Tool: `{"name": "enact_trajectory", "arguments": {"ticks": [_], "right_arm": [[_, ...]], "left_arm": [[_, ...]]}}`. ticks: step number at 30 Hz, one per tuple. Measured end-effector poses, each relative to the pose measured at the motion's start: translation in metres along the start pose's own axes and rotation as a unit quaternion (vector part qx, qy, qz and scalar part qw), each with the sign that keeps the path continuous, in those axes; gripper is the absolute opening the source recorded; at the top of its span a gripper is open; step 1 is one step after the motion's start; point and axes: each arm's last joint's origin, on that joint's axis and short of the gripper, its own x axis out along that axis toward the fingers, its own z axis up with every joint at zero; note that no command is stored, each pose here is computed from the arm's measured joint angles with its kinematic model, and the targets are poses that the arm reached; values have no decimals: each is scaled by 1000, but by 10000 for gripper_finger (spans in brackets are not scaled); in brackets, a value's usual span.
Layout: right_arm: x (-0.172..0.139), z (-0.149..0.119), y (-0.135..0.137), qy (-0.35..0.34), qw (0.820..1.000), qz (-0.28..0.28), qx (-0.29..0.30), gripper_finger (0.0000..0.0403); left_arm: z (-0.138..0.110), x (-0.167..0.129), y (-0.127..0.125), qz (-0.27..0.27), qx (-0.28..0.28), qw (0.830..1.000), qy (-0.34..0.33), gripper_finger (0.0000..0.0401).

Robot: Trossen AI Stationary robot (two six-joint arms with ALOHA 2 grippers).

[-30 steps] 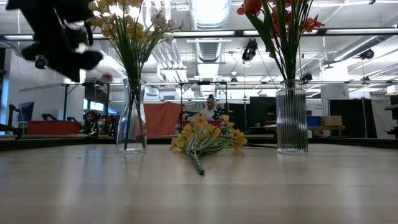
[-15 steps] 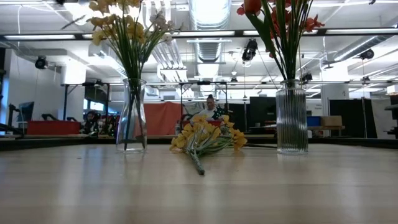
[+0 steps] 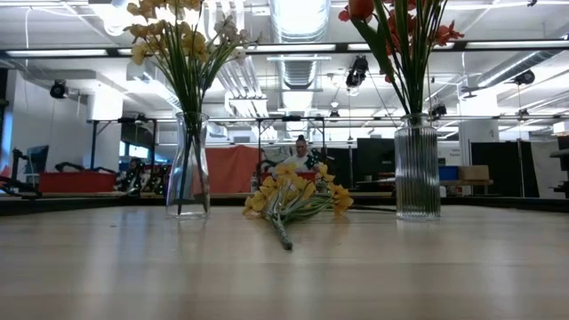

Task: Sort flowers into vase by color
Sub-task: Put the orange flower into the right transparent vase

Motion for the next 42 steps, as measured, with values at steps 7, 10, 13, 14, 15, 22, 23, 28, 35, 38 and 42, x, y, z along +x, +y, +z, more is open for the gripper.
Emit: {"name": "enact_trajectory", "arguments": {"ticks": [7,10,13,14,15,22,23,28,35,38,42], "right_arm": [[17,12,1,-101,994,15,-26,265],[18,13,2,-111,992,30,-43,265],[18,13,3,-111,992,40,-47,265],[18,13,4,-112,992,41,-47,265],[18,13,4,-112,992,41,-48,265],[19,14,7,-116,991,46,-49,256],[19,14,9,-117,991,49,-48,251],[19,14,14,-117,991,58,-41,197],[19,15,17,-119,991,62,-27,38],[18,15,18,-114,991,64,-18,21],[6,20,18,-106,992,66,-2,16]], "left_arm": [[-21,35,-13,-3,4,1000,-4,0],[-29,45,-17,-3,5,1000,-1,0],[-34,52,-20,-2,3,1000,-8,0],[-36,55,-21,-2,3,1000,-10,0],[-38,58,-22,-1,2,1000,-14,0],[-52,74,-28,1,0,1000,-20,0],[-53,75,-28,1,0,1000,-21,0],[-56,78,-29,2,1,1000,-20,0],[-54,77,-28,3,-7,1000,-23,2],[-52,76,-28,3,-6,1000,-25,22],[-52,74,-27,2,-3,1000,-18,75]]}}
